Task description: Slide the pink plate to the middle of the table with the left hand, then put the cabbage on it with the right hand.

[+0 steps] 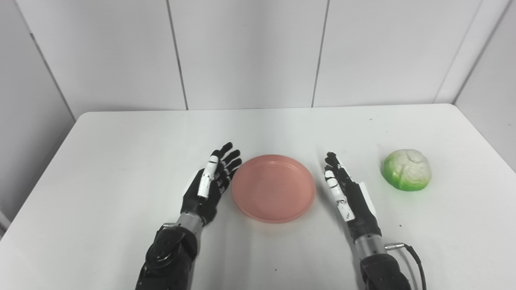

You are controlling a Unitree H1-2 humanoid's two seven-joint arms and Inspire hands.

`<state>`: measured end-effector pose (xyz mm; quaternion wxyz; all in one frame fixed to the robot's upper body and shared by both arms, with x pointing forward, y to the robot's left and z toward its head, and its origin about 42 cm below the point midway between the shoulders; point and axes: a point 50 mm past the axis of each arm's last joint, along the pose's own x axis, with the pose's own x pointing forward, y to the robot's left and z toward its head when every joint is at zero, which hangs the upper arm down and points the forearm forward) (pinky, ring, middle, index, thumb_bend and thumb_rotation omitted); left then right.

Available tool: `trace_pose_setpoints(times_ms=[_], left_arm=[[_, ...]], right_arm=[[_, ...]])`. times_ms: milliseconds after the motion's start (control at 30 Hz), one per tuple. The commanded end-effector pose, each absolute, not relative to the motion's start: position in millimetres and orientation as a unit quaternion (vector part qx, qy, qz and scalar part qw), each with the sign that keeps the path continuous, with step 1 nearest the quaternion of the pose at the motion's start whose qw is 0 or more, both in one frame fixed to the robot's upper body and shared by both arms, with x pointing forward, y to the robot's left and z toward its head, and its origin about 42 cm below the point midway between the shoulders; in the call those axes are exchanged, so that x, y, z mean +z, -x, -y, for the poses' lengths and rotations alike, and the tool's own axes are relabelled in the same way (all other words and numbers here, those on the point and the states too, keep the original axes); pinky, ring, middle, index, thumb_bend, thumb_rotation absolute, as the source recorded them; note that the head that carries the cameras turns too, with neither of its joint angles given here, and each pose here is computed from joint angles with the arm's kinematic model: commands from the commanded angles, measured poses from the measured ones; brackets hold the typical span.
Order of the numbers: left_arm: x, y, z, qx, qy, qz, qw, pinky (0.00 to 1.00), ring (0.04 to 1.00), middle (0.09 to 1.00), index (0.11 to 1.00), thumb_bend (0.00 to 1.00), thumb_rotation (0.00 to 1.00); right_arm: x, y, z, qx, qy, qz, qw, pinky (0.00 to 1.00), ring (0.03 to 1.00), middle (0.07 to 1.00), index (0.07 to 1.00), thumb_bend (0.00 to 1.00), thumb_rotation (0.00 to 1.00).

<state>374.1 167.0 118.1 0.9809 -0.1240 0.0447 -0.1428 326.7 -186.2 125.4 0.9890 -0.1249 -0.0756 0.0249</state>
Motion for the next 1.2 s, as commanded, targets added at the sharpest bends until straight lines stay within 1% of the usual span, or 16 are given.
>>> trace_pose_setpoints(times_ms=[0, 67, 200, 267, 400, 467, 500, 533, 600, 633, 700, 800, 967, 1033, 1100, 1167], left_arm=[[94.2, -364.7, -179.7, -0.131, 0.112, -0.088, 0.981, 0.93, 0.917, 0.919, 0.918, 0.42, 1.00], [93.4, -365.0, -182.2, -0.131, 0.111, -0.087, 0.981, 0.93, 0.919, 0.920, 0.919, 0.42, 1.00], [91.1, -364.6, -189.0, -0.131, 0.112, -0.087, 0.981, 0.93, 0.914, 0.914, 0.913, 0.42, 1.00], [89.8, -364.6, -193.4, -0.132, 0.113, -0.089, 0.981, 0.92, 0.909, 0.912, 0.910, 0.42, 1.00], [86.1, -365.8, -203.8, -0.132, 0.114, -0.089, 0.981, 0.93, 0.917, 0.921, 0.923, 0.42, 1.00], [83.6, -367.4, -208.5, -0.131, 0.117, -0.090, 0.980, 0.94, 0.923, 0.925, 0.925, 0.43, 1.00], [82.1, -368.5, -211.2, -0.130, 0.117, -0.090, 0.980, 0.94, 0.923, 0.925, 0.925, 0.43, 1.00], [80.6, -369.3, -213.3, -0.130, 0.117, -0.090, 0.980, 0.94, 0.920, 0.923, 0.923, 0.43, 1.00], [77.7, -371.2, -217.6, -0.132, 0.118, -0.090, 0.980, 0.93, 0.918, 0.923, 0.925, 0.44, 1.00], [76.7, -372.2, -219.5, -0.132, 0.121, -0.090, 0.980, 0.93, 0.918, 0.923, 0.925, 0.44, 1.00], [74.2, -374.1, -222.6, -0.132, 0.128, -0.091, 0.979, 0.94, 0.915, 0.922, 0.921, 0.44, 1.00], [71.3, -377.1, -228.6, -0.133, 0.133, -0.095, 0.978, 0.93, 0.915, 0.924, 0.920, 0.44, 1.00], [68.6, -381.5, -236.4, -0.130, 0.140, -0.098, 0.977, 0.93, 0.912, 0.920, 0.917, 0.44, 1.00], [68.2, -382.5, -238.3, -0.128, 0.143, -0.099, 0.976, 0.92, 0.907, 0.915, 0.912, 0.43, 1.00], [68.0, -383.7, -239.8, -0.126, 0.145, -0.101, 0.976, 0.92, 0.905, 0.912, 0.910, 0.42, 1.00], [68.0, -384.6, -241.2, -0.123, 0.146, -0.102, 0.976, 0.92, 0.903, 0.909, 0.909, 0.41, 1.00]], right_arm=[[135.9, -326.4, 185.4, 0.017, 0.151, 0.101, 0.983, 0.86, 0.908, 0.917, 0.929, 0.40, 1.00], [150.0, -327.7, 186.4, 0.016, 0.182, 0.123, 0.975, 0.86, 0.903, 0.924, 0.939, 0.39, 1.00], [176.1, -329.4, 188.9, 0.001, 0.243, 0.156, 0.957, 0.83, 0.887, 0.913, 0.929, 0.45, 0.98], [187.9, -330.0, 190.4, -0.012, 0.262, 0.171, 0.950, 0.82, 0.884, 0.913, 0.926, 0.56, 0.89], [208.3, -332.3, 191.9, -0.056, 0.294, 0.208, 0.931, 0.82, 0.881, 0.908, 0.922, 0.63, 0.84], [216.1, -333.9, 192.1, -0.078, 0.304, 0.222, 0.923, 0.80, 0.871, 0.895, 0.911, 0.71, 0.76], [220.3, -334.9, 192.8, -0.089, 0.313, 0.230, 0.917, 0.80, 0.870, 0.893, 0.910, 0.72, 0.74], [225.0, -335.3, 194.8, -0.099, 0.318, 0.238, 0.912, 0.80, 0.866, 0.888, 0.909, 0.76, 0.68], [234.4, -335.5, 199.5, -0.121, 0.328, 0.256, 0.901, 0.79, 0.858, 0.881, 0.903, 0.80, 0.58], [238.5, -335.5, 201.8, -0.131, 0.328, 0.265, 0.897, 0.79, 0.858, 0.881, 0.903, 0.80, 0.58], [246.2, -334.8, 207.1, -0.151, 0.329, 0.274, 0.891, 0.80, 0.857, 0.880, 0.901, 0.83, 0.51], [259.2, -331.1, 222.2, -0.186, 0.350, 0.269, 0.878, 0.82, 0.873, 0.895, 0.913, 0.88, 0.49], [269.5, -321.3, 245.6, -0.227, 0.380, 0.222, 0.869, 0.83, 0.910, 0.938, 0.968, 0.96, 0.51], [272.2, -318.0, 253.8, -0.240, 0.390, 0.205, 0.865, 0.81, 0.910, 0.950, 0.979, 0.99, 0.54], [274.5, -315.0, 262.2, -0.253, 0.398, 0.189, 0.861, 0.75, 0.889, 0.952, 0.979, 1.00, 0.54], [274.9, -312.2, 273.2, -0.262, 0.396, 0.172, 0.863, 0.74, 0.901, 0.975, 0.995, 1.00, 0.52]])
